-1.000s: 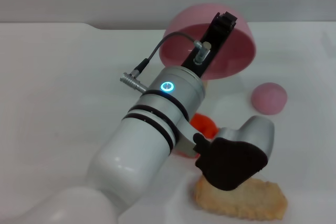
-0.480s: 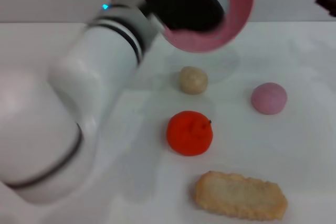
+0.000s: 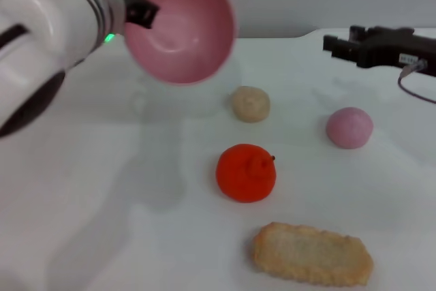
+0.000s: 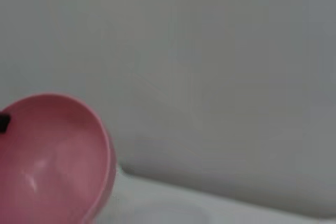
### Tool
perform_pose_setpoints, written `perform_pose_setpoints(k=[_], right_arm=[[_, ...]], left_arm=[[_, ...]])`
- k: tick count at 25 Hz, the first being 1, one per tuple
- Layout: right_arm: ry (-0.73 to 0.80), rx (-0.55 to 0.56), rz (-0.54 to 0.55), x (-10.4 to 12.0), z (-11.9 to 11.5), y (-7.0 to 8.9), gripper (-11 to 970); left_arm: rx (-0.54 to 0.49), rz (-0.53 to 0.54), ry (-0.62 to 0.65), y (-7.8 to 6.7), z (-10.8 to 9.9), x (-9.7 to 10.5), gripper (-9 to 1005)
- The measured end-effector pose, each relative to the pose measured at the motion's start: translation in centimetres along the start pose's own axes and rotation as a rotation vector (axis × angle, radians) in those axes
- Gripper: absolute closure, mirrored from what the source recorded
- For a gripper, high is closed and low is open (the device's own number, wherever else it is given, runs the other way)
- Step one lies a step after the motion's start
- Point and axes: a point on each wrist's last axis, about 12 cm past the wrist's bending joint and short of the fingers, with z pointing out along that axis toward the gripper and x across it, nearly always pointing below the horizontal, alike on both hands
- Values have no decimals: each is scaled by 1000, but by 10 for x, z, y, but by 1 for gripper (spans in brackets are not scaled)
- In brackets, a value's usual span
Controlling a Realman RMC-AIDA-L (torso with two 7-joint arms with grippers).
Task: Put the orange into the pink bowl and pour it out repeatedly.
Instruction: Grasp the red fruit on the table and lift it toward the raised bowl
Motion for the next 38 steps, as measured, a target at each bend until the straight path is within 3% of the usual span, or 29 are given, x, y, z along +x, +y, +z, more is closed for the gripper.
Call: perform_pose_setpoints(k=[7,15,23,31,38], right_arm=[[269,-64,42,5,3,23,348],[423,-183,-1,20,21,63,305],[464,-203,-15,23,33,73,196],[507,-218,-35,33,53,87,233],[511,-212,-40,32,59,87,266]], left_arm=[[-42,-49,179,27,16,11,953],[-44,-22,220,28,29,14,953],[-33,4,224,24,36,9,953],[-32,18,221,23,36,7,953],[-31,22,223,22,37,7,953]])
